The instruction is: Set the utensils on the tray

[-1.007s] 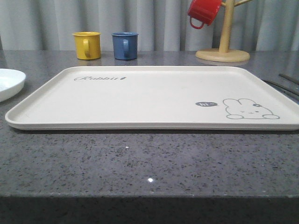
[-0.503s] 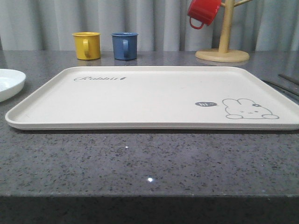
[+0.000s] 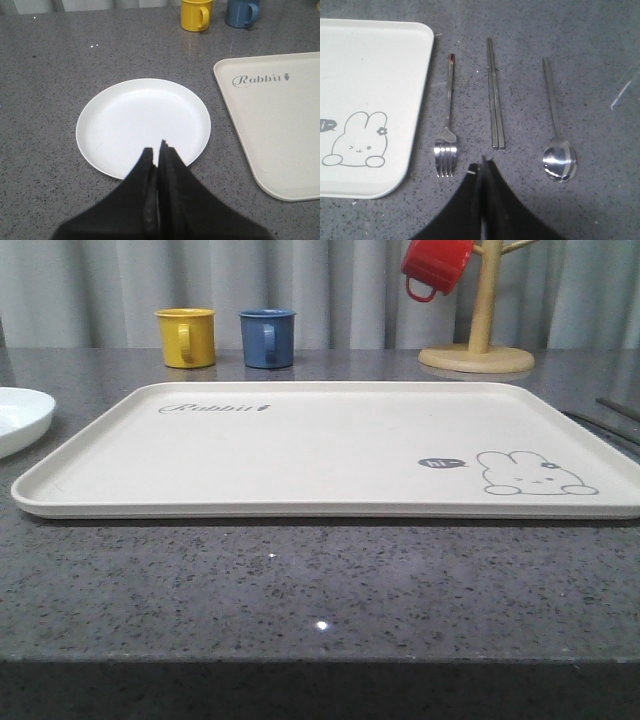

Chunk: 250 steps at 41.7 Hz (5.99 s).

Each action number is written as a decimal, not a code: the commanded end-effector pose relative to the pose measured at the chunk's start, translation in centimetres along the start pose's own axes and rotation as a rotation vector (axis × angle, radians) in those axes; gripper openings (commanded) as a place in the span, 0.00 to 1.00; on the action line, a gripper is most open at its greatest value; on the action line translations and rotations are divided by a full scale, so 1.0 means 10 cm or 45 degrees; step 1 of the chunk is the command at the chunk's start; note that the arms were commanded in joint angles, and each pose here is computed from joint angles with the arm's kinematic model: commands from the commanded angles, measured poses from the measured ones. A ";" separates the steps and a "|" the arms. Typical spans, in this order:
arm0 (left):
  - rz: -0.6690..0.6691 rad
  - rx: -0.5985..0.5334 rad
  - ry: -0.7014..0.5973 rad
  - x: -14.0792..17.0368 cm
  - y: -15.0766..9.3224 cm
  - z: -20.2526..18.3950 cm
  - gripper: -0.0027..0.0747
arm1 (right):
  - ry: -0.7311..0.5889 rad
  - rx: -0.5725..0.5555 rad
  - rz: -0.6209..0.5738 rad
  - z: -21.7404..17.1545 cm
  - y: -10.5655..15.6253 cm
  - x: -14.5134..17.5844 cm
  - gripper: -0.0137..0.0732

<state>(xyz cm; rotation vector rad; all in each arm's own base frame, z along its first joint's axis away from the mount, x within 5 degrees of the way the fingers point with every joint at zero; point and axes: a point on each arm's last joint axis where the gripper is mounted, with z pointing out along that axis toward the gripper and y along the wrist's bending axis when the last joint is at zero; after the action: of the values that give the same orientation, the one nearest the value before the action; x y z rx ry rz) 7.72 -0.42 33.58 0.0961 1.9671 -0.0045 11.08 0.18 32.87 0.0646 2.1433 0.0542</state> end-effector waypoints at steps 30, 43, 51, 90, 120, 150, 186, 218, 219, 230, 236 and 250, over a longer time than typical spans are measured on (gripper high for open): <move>0.014 0.009 0.552 -0.40 0.06 0.81 0.63 | -0.066 0.009 -0.017 0.02 0.00 -0.15 0.68; -0.111 -0.120 0.771 -0.48 0.49 1.45 0.63 | -0.066 0.009 -0.017 0.02 0.00 -0.15 0.68; -0.297 -0.063 0.737 -0.51 0.82 1.68 0.63 | -0.066 0.009 -0.017 0.02 0.00 -0.15 0.68; -0.444 0.000 0.821 -0.36 1.14 2.32 0.52 | -0.065 0.009 -0.017 0.02 0.00 -0.15 0.68; -0.438 0.049 0.781 -0.61 1.09 2.18 0.01 | -0.065 0.009 -0.017 0.02 0.00 -0.15 0.68; -0.047 0.656 0.708 -1.05 -0.64 2.39 0.01 | -0.063 0.009 -0.017 0.02 0.00 -0.15 0.68; 0.011 0.651 0.855 -0.80 -0.77 2.77 0.52 | -0.063 0.009 -0.017 0.02 0.00 -0.15 0.68; 0.529 0.529 0.363 -1.22 -1.15 0.80 0.52 | -0.063 0.009 -0.017 0.02 0.00 -0.15 0.68; 0.519 0.554 0.340 -1.19 -1.14 0.73 0.52 | -0.063 0.009 -0.017 0.02 0.00 -0.15 0.68; 0.384 0.675 0.208 -0.80 -0.85 0.24 0.52 | -0.121 0.004 -0.017 0.02 0.00 -0.19 0.68; 0.369 0.681 0.166 -0.58 -0.68 0.05 0.52 | -0.113 -0.023 0.016 0.02 0.02 -0.19 0.68; 0.355 0.685 0.118 -0.44 -0.57 -0.08 0.50 | 0.347 -0.137 -0.034 0.34 0.14 -0.36 0.68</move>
<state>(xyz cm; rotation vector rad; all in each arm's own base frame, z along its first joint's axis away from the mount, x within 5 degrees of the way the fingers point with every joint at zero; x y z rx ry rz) 8.17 -6.00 36.41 0.7671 2.0715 -0.3035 14.55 1.17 32.68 -0.0125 2.4121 0.1521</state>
